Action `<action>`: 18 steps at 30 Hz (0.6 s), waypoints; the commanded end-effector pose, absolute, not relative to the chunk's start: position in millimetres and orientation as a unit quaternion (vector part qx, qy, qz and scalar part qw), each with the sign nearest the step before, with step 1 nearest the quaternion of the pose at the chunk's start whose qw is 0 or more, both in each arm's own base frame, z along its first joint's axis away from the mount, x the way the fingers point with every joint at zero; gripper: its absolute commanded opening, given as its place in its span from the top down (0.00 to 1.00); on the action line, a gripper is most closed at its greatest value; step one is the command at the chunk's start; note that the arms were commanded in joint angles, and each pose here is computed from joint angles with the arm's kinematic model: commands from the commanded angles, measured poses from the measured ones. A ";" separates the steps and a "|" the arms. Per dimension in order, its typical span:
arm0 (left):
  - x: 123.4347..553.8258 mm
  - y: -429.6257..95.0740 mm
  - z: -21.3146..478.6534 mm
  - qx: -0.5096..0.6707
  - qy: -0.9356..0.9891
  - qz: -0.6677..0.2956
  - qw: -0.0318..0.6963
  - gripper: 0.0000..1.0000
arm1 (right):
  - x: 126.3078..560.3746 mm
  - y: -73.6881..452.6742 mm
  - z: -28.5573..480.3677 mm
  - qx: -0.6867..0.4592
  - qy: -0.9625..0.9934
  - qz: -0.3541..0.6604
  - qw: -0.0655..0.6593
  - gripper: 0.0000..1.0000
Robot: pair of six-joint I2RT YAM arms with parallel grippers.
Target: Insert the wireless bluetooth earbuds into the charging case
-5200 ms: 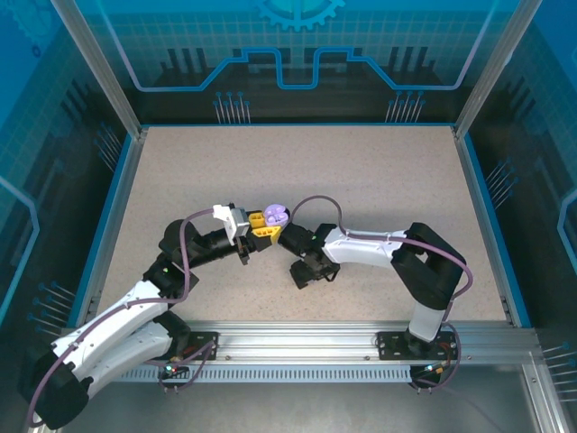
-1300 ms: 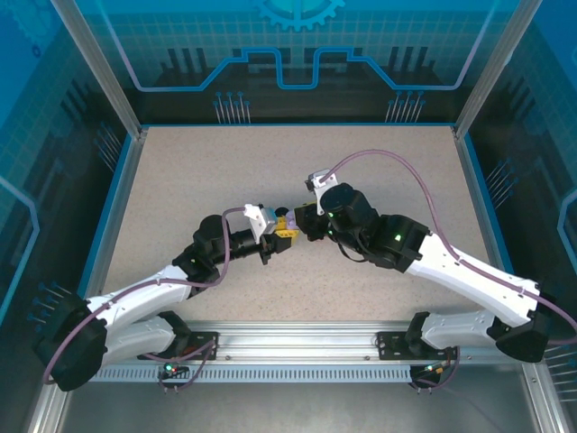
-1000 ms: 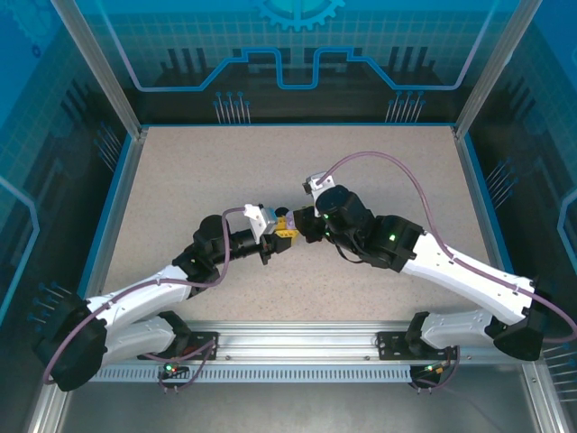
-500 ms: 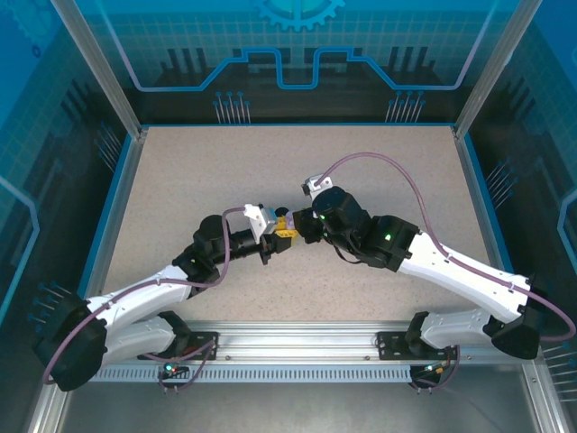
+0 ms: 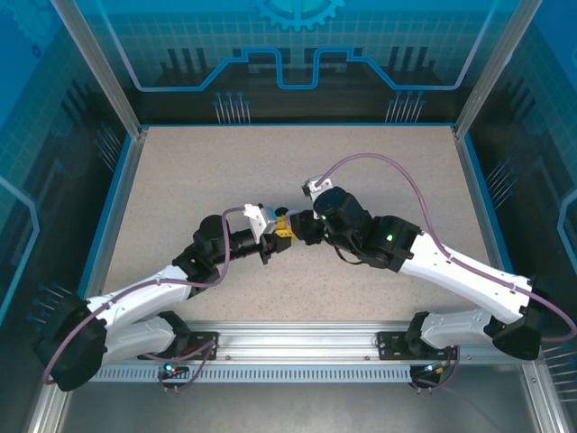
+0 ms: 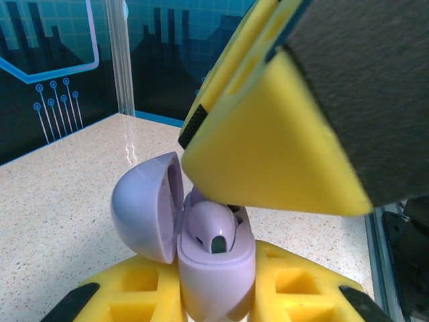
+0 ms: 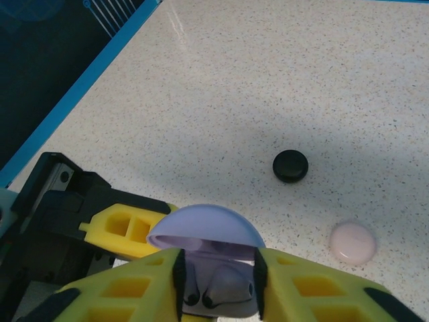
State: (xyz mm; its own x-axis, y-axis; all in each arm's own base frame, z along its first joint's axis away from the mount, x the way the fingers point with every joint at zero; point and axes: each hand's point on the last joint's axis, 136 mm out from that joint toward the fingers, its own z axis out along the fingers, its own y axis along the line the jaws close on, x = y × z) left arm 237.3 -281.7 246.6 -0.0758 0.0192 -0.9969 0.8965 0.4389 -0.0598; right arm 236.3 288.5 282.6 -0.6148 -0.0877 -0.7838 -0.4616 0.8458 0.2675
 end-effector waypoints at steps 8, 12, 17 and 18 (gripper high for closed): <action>232.5 -282.3 278.4 0.366 0.587 -0.390 0.608 0.98 | 231.2 252.0 326.3 -0.200 0.832 0.294 0.426 0.25; 228.4 -283.4 285.6 0.367 0.576 -0.402 0.609 0.99 | 231.2 248.2 319.1 -0.215 0.811 0.392 0.379 0.04; 225.4 -284.9 295.2 0.370 0.565 -0.412 0.611 0.98 | 224.1 265.0 317.6 -0.255 0.780 0.466 0.332 0.00; 225.0 -285.2 296.7 0.370 0.564 -0.414 0.611 0.99 | 222.6 269.8 317.7 -0.260 0.775 0.478 0.321 0.00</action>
